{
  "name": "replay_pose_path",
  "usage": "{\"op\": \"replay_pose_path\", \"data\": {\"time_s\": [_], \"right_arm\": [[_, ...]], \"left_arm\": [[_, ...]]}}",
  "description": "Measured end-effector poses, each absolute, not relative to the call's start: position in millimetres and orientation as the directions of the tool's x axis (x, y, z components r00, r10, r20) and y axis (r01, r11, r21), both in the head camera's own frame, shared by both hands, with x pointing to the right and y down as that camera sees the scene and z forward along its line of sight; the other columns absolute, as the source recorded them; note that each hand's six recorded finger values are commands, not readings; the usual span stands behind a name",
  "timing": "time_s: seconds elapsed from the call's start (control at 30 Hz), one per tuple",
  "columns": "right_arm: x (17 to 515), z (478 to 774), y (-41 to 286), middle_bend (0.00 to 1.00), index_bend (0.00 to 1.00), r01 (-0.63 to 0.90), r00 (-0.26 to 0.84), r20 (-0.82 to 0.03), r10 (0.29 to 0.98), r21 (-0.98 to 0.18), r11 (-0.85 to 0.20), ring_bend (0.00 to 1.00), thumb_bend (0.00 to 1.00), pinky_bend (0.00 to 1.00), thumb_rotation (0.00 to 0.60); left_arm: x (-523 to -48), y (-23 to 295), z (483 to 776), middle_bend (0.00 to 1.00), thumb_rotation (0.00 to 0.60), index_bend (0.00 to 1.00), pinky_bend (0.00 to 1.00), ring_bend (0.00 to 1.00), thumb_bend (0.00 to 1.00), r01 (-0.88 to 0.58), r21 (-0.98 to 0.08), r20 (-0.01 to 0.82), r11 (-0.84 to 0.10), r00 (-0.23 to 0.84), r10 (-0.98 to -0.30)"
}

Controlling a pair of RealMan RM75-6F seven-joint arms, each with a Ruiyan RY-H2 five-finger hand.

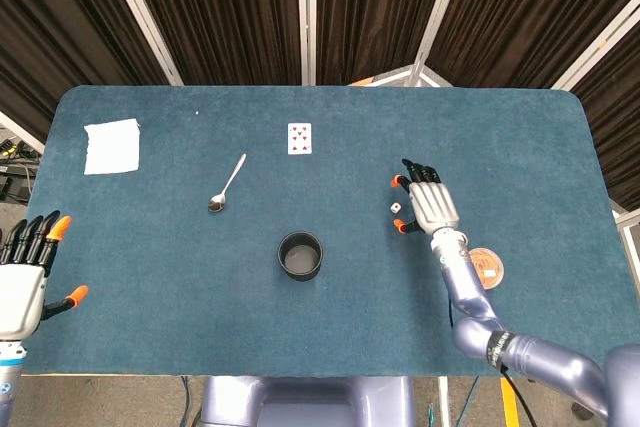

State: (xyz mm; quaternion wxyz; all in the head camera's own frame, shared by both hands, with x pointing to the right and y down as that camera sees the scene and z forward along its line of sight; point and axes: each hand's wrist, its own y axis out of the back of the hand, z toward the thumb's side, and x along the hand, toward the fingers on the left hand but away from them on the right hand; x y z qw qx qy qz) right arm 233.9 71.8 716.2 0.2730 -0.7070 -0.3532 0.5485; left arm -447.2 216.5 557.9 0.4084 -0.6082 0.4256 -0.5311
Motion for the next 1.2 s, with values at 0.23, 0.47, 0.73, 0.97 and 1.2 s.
{"op": "replay_pose_path", "data": {"time_s": [0.23,0.47,0.73,0.97,1.2], "right_arm": [[234,735,72,0.05,0.37,0.199,0.127,-0.612,0.78,-0.755,-0.625,0.0,0.15,0.0,0.6],[243,746,69,0.08,0.41,0.194,0.098,-0.62,0.779,-0.756,-0.626,0.0,0.18,0.0,0.6],[241,756,69,0.09,0.42,0.201,0.095,-0.617,0.781,-0.757,-0.622,0.0,0.21,0.0,0.6],[237,764,71,0.09,0.43,0.207,0.1,-0.618,0.78,-0.754,-0.624,0.0,0.22,0.0,0.6],[237,769,71,0.12,0.47,0.191,0.098,-0.624,0.775,-0.752,-0.63,0.0,0.26,0.0,0.6]], "left_arm": [[-447,216,559,0.0,0.6,0.0,0.0,0.0,0.05,-0.082,-0.948,0.302,-0.308,0.072,-0.951],[-447,216,560,0.0,0.6,0.0,0.0,0.0,0.05,-0.082,-0.947,0.304,-0.31,0.071,-0.95],[-446,215,562,0.0,0.6,0.0,0.0,0.0,0.05,-0.08,-0.945,0.311,-0.317,0.074,-0.947],[-449,214,561,0.0,0.6,0.0,0.0,0.0,0.05,-0.084,-0.946,0.308,-0.313,0.064,-0.949],[-450,214,561,0.0,0.6,0.0,0.0,0.0,0.05,-0.084,-0.946,0.309,-0.314,0.062,-0.949]]}}
